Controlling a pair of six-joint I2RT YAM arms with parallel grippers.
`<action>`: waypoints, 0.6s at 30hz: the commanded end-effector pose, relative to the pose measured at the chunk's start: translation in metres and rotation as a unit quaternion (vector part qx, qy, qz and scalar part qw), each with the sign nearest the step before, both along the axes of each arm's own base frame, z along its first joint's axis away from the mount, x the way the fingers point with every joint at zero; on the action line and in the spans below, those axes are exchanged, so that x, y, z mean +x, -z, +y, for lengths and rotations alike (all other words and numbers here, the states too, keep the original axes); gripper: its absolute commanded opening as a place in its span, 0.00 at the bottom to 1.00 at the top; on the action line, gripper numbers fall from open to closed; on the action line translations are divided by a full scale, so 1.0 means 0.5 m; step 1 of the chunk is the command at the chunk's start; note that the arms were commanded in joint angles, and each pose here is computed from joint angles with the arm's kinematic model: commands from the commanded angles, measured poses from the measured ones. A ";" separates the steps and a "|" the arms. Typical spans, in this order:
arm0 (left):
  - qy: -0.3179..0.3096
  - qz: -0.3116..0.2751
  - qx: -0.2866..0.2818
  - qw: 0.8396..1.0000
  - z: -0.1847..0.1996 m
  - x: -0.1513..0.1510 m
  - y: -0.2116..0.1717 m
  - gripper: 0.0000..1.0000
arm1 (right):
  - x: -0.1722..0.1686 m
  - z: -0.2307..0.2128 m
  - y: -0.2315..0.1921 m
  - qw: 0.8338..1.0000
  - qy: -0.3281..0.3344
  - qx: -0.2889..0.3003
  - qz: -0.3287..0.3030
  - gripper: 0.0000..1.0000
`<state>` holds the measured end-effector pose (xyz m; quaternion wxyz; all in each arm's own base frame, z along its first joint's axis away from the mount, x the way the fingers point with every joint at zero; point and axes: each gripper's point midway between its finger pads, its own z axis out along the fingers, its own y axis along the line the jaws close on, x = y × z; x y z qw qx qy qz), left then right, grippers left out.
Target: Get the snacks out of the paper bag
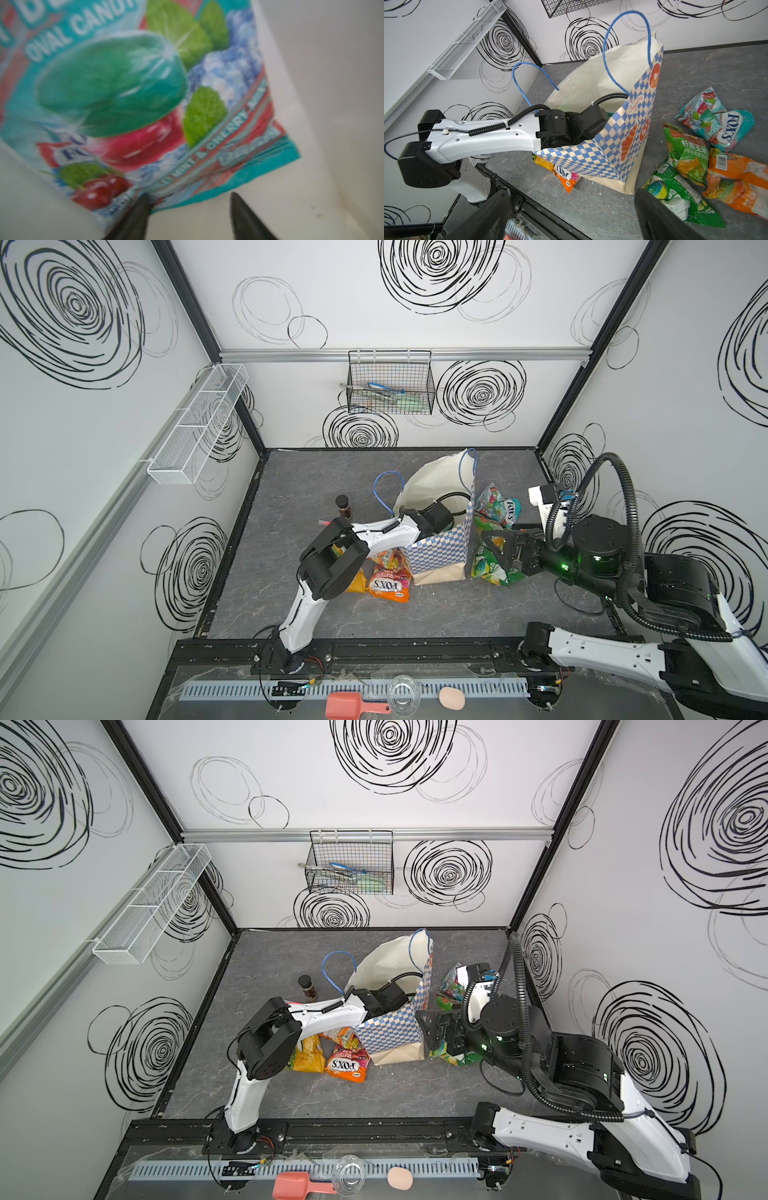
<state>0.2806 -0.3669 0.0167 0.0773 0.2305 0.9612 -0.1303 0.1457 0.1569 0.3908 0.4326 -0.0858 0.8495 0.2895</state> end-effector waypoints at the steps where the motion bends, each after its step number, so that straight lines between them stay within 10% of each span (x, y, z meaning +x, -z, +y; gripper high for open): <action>1: 0.004 0.061 0.054 0.997 0.051 -0.055 0.094 0.42 | 0.003 -0.009 -0.008 1.000 0.012 0.008 -0.003 0.97; 18: -0.014 -0.020 0.030 0.999 0.028 0.058 -0.080 0.00 | 0.004 -0.003 -0.009 1.000 0.007 0.006 -0.004 0.97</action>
